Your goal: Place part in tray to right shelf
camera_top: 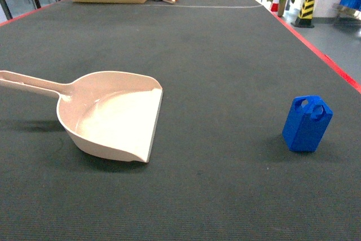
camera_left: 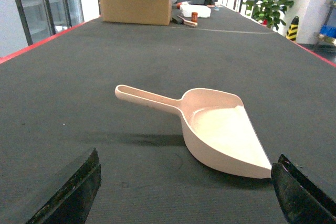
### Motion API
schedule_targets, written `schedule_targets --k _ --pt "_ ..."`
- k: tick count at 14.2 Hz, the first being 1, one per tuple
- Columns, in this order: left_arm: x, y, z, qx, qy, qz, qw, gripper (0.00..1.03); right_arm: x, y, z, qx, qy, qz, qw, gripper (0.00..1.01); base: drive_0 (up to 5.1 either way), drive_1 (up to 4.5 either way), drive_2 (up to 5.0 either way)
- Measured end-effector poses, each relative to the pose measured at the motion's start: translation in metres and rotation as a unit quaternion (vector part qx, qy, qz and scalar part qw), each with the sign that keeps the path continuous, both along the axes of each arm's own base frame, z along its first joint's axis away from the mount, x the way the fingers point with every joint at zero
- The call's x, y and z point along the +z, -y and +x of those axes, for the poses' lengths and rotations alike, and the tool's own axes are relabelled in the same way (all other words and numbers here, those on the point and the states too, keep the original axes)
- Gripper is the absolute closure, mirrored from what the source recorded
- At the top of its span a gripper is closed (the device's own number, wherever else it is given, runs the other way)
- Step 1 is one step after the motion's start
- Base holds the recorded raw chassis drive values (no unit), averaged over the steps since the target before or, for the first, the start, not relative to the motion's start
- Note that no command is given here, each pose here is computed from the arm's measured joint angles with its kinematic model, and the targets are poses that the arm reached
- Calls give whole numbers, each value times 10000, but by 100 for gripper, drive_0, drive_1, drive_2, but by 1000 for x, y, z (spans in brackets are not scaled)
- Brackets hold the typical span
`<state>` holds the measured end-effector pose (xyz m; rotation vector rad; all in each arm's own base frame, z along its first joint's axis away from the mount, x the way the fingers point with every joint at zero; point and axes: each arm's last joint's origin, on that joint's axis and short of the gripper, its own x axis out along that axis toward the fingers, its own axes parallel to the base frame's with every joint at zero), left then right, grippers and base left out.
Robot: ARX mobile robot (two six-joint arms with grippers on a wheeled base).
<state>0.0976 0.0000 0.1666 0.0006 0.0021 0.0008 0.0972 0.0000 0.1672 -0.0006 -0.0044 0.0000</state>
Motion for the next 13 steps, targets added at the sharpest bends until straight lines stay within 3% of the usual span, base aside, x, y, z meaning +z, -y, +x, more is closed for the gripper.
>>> schedule_targets --k 13 --pt "0 0 0 0 0 0 10000 5 0 0 0 0 0 0 10000 3 0 0 0"
